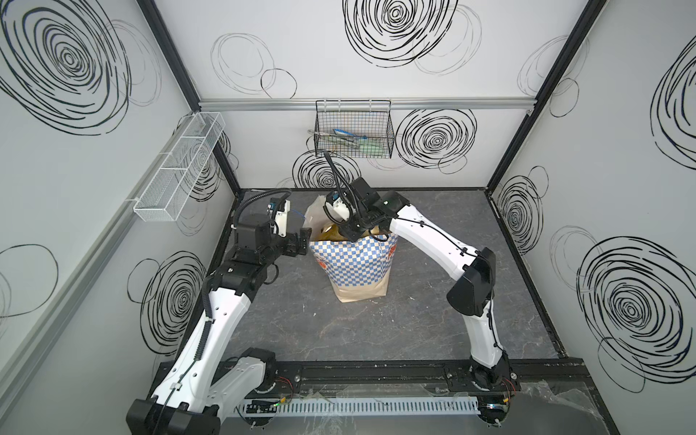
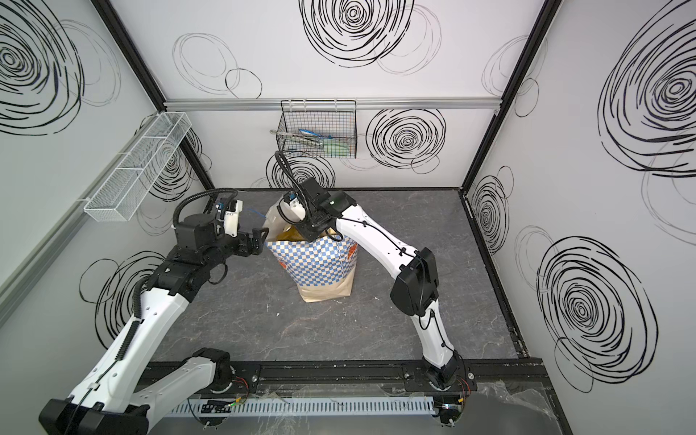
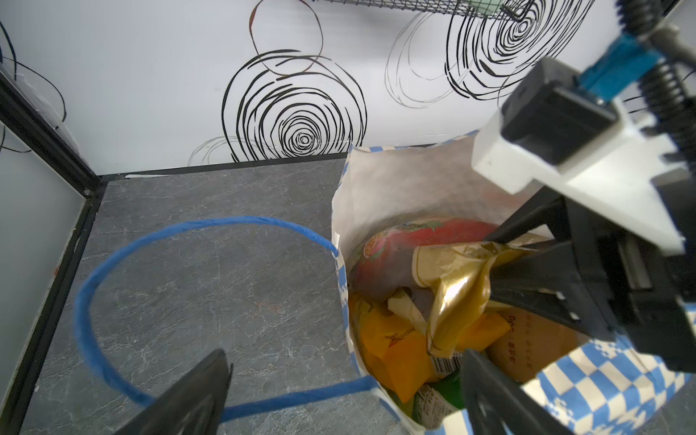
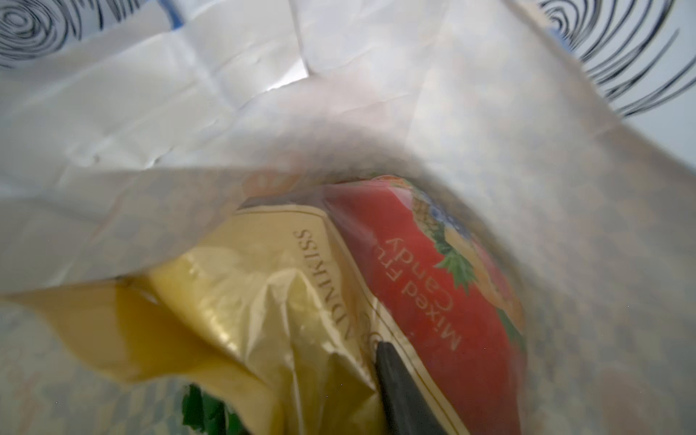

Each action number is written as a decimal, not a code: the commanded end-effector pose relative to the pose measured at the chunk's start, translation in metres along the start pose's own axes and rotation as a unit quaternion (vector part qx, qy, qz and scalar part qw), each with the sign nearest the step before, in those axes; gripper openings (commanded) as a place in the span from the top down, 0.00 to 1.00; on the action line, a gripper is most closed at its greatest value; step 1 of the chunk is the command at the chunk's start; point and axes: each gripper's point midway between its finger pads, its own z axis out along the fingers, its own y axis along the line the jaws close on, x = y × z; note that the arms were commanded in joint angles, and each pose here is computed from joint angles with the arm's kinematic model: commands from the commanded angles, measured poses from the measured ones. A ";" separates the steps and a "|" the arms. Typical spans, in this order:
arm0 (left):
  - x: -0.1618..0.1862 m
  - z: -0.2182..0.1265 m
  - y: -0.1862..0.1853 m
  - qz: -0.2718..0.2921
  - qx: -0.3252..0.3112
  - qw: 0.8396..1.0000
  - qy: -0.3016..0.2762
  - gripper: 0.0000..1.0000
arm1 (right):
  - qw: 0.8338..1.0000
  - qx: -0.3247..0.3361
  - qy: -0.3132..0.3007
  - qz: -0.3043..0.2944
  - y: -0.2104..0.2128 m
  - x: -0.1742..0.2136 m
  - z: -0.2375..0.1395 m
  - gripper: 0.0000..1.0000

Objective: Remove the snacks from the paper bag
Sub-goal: 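Hold the bag rim with the left gripper while the right reaches inside, then grasp the gold-and-red candy bag with the right gripper and lift it out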

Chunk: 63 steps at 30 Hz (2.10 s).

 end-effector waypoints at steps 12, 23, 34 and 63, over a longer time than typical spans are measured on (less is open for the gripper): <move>-0.031 -0.017 -0.021 -0.012 0.084 0.993 -0.078 0.04 | 0.986 0.001 -0.159 0.044 -0.003 -0.067 -0.084 1.00; -0.042 -0.030 -0.016 -0.022 0.087 0.989 -0.117 0.04 | 0.957 0.015 -0.280 0.069 -0.015 -0.104 -0.154 1.00; -0.049 -0.043 -0.021 -0.032 0.117 0.982 -0.144 0.04 | 0.942 0.023 -0.328 0.075 -0.020 -0.125 -0.189 1.00; -0.058 -0.089 -0.091 0.023 0.339 0.920 -0.195 0.04 | 0.840 0.015 -0.525 0.137 -0.039 -0.140 -0.390 1.00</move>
